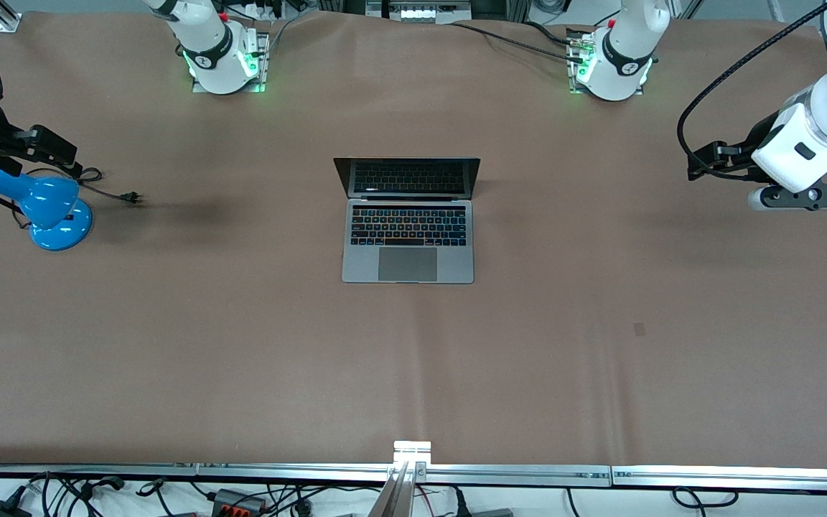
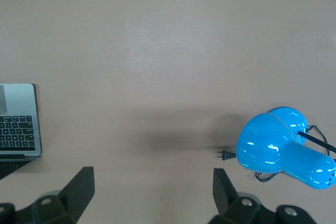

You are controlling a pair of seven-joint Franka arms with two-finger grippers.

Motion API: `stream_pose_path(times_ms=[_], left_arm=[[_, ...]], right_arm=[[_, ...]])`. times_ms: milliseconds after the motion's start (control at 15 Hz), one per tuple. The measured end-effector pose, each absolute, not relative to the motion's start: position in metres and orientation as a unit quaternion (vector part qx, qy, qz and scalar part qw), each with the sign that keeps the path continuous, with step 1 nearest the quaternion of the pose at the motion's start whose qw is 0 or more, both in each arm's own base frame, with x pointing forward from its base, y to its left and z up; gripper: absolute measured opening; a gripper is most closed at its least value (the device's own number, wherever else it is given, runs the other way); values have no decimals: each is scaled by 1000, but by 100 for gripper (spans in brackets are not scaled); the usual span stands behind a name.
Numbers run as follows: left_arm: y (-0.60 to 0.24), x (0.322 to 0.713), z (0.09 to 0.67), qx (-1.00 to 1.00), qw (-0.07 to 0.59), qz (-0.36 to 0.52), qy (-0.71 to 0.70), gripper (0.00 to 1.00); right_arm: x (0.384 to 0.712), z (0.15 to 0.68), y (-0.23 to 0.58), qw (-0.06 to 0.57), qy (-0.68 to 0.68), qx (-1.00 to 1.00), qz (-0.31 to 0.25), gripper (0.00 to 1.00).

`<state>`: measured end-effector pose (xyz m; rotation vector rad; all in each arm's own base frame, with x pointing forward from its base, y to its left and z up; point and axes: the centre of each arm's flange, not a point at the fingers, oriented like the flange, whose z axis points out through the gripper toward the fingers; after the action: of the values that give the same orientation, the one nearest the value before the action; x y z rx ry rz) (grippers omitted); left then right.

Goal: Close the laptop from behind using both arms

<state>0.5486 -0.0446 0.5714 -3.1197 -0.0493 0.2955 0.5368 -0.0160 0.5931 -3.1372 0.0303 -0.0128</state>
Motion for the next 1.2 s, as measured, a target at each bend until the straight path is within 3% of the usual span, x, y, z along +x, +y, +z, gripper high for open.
stream_pose_path(times_ms=[400,467,1000,1067,1200], left_arm=[[-44,549,571,-995,4,94,-16,100],[-44,549,572,-996,4,93,-16,93],[-48,546,569,-994,4,105,-12,13],[-51,543,566,-993,2,115,-9,4],[-73,537,556,-991,-2,136,10,1]], right_arm=[[536,592,-16,2,9,-1000,0,100],[536,592,-16,2,9,-1000,2,90],[531,588,-16,3,10,-1000,22,7],[531,588,-16,3,10,-1000,22,1],[532,587,-15,3,10,-1000,24,1]])
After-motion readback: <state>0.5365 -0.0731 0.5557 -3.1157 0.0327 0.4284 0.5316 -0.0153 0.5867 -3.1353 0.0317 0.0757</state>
